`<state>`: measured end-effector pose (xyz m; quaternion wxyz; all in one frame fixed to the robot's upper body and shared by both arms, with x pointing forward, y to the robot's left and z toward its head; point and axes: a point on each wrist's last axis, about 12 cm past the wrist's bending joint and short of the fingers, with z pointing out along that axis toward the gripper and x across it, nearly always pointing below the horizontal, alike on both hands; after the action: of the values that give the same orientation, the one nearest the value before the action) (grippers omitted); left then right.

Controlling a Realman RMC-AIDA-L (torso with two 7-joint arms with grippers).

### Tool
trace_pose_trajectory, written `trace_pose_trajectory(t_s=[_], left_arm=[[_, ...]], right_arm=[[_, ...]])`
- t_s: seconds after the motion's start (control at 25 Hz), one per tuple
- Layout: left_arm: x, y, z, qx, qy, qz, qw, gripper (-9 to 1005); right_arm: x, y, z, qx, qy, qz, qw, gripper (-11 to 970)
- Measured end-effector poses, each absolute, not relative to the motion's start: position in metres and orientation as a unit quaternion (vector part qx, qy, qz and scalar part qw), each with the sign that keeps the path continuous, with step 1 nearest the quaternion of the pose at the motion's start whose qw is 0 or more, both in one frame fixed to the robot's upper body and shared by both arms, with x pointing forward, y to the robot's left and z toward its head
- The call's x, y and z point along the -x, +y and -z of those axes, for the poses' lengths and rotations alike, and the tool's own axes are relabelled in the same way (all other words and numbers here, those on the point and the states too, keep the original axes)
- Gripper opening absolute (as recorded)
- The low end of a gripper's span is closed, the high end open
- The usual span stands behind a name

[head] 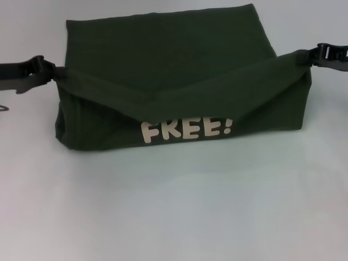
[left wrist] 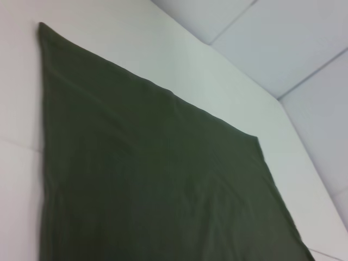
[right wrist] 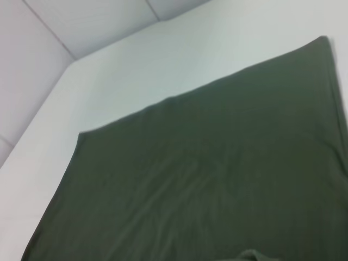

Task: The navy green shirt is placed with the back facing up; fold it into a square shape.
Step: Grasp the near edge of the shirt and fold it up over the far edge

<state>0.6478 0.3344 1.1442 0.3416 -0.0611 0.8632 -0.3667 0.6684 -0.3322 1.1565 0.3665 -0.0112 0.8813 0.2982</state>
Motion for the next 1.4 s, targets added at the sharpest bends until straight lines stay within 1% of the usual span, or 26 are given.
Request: trace_pose_trajectory(t_s=[0.16, 0.36, 0.52, 0.88, 1.2, 1.4], left_arm=[[-0.648, 0.331, -1.133, 0.080, 0.860, 0.358, 0.356, 27], [-0.650, 0.332, -1.127, 0.099, 0.848, 0.354, 0.383, 26], [-0.651, 0.331, -1.124, 0.104, 0.847, 0.344, 0.392, 26], [-0.656, 0.319, -1.114, 0.108, 0.837, 0.331, 0.422, 26], [-0.665, 0.307, -1.114, 0.108, 0.826, 0.317, 0.453, 27], [-0.667, 0.301, -1.111, 0.112, 0.818, 0.304, 0.474, 26]], right_arm=[[-0.671, -0.326, -1.147, -0.008, 0.872, -0.291, 0.393, 102], [-0.674, -0.324, -1.137, -0.030, 0.860, -0.276, 0.428, 106], [-0.677, -0.318, -1.132, -0.033, 0.860, -0.264, 0.436, 109], [-0.679, -0.306, -1.119, -0.045, 0.861, -0.233, 0.449, 116], [-0.681, -0.302, -1.115, -0.049, 0.857, -0.217, 0.465, 123], [-0.682, -0.293, -1.113, -0.042, 0.855, -0.211, 0.472, 127]])
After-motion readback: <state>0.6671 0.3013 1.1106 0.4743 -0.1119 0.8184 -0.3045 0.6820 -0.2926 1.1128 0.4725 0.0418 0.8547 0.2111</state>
